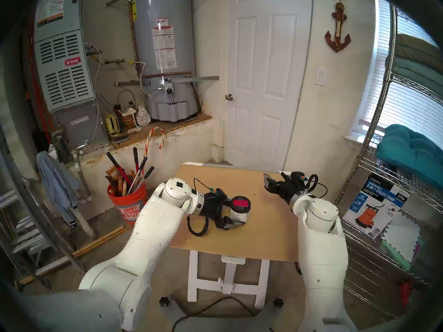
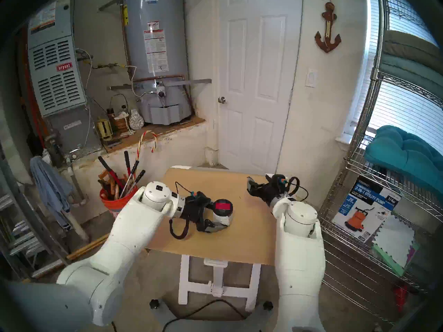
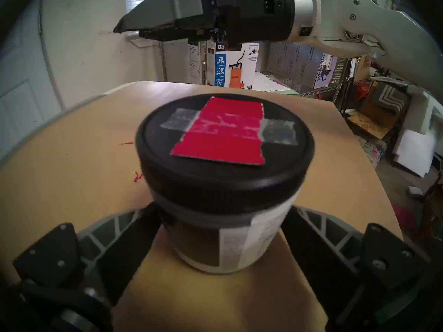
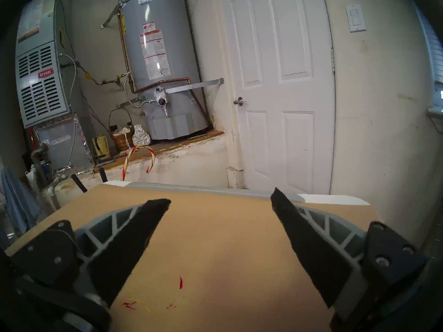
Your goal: Open paint jar
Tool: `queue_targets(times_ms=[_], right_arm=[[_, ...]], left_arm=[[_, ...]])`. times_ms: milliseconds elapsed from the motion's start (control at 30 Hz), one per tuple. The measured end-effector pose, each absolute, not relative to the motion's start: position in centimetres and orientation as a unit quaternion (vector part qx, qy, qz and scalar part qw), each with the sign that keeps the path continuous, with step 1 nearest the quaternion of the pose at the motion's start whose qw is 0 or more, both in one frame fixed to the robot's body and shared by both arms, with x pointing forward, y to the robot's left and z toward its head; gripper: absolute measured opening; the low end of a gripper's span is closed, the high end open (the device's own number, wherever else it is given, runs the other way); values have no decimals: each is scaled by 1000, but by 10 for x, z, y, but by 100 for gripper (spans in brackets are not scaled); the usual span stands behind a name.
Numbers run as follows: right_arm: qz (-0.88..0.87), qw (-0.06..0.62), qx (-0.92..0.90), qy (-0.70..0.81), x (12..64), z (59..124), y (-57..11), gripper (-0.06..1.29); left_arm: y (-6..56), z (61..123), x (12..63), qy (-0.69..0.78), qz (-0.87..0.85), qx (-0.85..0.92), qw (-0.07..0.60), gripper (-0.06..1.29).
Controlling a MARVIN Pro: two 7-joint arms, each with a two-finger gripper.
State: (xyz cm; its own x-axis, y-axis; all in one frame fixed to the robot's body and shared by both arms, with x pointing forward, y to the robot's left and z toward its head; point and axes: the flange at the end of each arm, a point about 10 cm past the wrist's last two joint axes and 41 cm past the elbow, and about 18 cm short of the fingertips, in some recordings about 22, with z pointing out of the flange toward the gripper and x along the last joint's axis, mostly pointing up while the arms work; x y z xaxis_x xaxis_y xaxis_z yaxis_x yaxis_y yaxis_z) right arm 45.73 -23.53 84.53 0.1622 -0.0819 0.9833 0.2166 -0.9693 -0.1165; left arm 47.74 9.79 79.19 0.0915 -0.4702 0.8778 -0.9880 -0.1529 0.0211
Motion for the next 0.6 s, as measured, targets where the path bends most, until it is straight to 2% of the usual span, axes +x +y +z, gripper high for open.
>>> queue_targets(times_ms=[233,500,600], right_arm=[[-646,116,-753,-45,457,845,-235,121],[-646,116,-753,-45,457,845,-235,121],[-646,116,-753,-45,457,845,-235,121]], left_arm=[[98,791,480,-553,385,657,339,99],[101,791,484,-548,391,659,335,98],[102,791,485,-547,393,659,334,90]])
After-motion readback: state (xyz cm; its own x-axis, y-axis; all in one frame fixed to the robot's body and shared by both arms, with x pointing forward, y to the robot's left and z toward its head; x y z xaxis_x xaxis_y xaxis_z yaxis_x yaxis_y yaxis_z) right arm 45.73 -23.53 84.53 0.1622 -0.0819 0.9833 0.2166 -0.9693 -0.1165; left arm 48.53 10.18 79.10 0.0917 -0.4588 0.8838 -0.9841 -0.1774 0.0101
